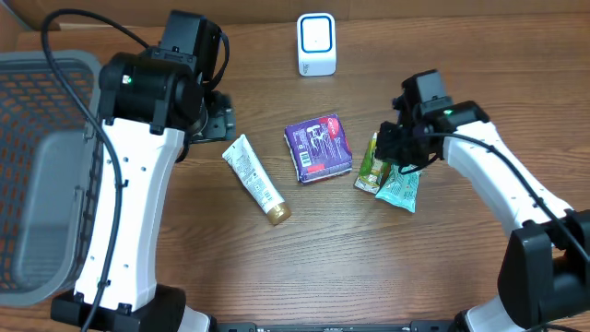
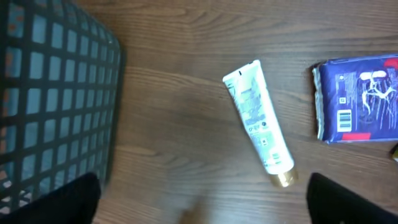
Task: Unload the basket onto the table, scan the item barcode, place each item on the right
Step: 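Lower the right gripper and pinch the top of the tea packet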
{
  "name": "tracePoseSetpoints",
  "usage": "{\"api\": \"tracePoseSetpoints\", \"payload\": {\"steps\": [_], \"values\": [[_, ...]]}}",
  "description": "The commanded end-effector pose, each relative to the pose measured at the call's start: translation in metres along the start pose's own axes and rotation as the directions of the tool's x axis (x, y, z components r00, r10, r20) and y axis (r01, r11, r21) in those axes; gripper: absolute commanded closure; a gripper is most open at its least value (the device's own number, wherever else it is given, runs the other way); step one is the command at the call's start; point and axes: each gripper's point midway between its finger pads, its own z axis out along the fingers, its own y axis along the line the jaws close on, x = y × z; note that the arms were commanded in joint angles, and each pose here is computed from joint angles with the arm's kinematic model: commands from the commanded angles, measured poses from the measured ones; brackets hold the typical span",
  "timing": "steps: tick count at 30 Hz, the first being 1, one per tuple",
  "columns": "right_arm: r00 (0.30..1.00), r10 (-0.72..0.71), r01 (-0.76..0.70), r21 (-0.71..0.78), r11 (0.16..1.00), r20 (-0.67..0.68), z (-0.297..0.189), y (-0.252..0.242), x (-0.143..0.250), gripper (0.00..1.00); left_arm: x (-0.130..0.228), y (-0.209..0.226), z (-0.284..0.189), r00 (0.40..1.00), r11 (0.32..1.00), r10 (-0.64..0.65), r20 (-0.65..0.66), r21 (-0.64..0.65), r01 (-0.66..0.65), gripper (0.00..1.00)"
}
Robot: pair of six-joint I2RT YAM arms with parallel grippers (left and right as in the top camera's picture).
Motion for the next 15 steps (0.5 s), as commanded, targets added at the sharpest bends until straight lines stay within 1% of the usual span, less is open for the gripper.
{"api": "tracePoseSetpoints", "payload": {"steps": [1,6,12,15], "values": [[0.997,0.061,-0.064,0.070,0.995,0.038,0.002,-0.012,-0.004,0.96,-0.006,-0.002,0.012,1.000,1.000,0.006,0.016,-0.010,-0.006,0.00],[0.997,0.061,-0.065,0.086,0.994,0.048,0.002,-0.014,-0.006,0.96,-0.018,-0.008,0.018,0.998,1.000,-0.007,0.058,0.006,0.007,0.00],[0.997,0.061,-0.066,0.098,0.993,0.055,0.002,-0.017,-0.007,0.96,-0.018,-0.008,0.019,0.998,1.000,-0.007,0.057,0.006,0.007,0.00],[0.995,0.085,-0.091,0.113,0.989,0.056,0.006,-0.020,-0.007,0.96,-0.018,-0.008,0.019,0.998,1.000,-0.007,0.057,0.006,0.007,0.00]]}}
